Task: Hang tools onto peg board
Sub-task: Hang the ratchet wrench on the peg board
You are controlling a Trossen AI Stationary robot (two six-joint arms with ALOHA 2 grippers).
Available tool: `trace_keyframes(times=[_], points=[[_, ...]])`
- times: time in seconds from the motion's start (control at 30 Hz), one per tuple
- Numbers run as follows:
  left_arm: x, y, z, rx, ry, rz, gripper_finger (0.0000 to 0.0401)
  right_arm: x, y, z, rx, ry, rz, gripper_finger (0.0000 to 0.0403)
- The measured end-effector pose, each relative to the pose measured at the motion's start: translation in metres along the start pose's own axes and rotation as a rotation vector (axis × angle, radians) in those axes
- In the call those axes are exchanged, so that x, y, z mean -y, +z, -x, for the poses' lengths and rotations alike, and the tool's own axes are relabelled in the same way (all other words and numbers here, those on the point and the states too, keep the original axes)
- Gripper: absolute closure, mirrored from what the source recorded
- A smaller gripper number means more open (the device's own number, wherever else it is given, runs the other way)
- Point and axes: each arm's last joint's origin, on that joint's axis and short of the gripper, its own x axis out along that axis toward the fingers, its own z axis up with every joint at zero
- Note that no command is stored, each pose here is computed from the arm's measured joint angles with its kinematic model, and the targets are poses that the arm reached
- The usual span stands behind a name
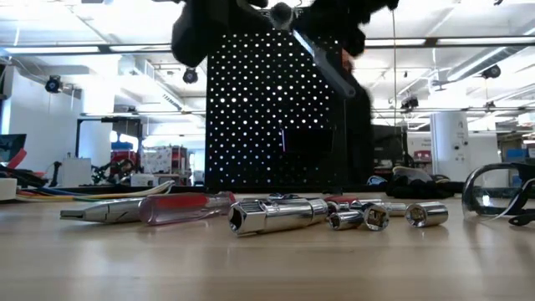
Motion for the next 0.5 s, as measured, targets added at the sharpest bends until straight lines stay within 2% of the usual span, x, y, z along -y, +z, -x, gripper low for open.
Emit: trace_keyframes(times=[0.07,0.17,0.3,0.4,0.5], points=[[-0.003,-0.003,0.002,-0.038,0.021,0.103,0.0248,-0.001,0.014,0.013,0.094,0.028,0.024,0.0377],[-0.014,-0.006,0.006,-0.056,0.047,0.362,0.0248,0.0,0.032,0.035,0.217,0.051,0.046,0.0377],[-0.032,-0.016,0.013,-0.019,-0.041,0.611,0.0248,0.005,0.047,0.061,0.334,0.027,0.119,0.0377],[-0.044,-0.03,0.014,-0.043,-0.117,0.726,0.0248,0.013,0.063,0.082,0.431,-0.038,0.171,0.0377],[-0.052,-0.044,0.014,-0.105,-0.124,0.794,0.0247,0.02,0.075,0.095,0.509,-0.107,0.213,0.0377]])
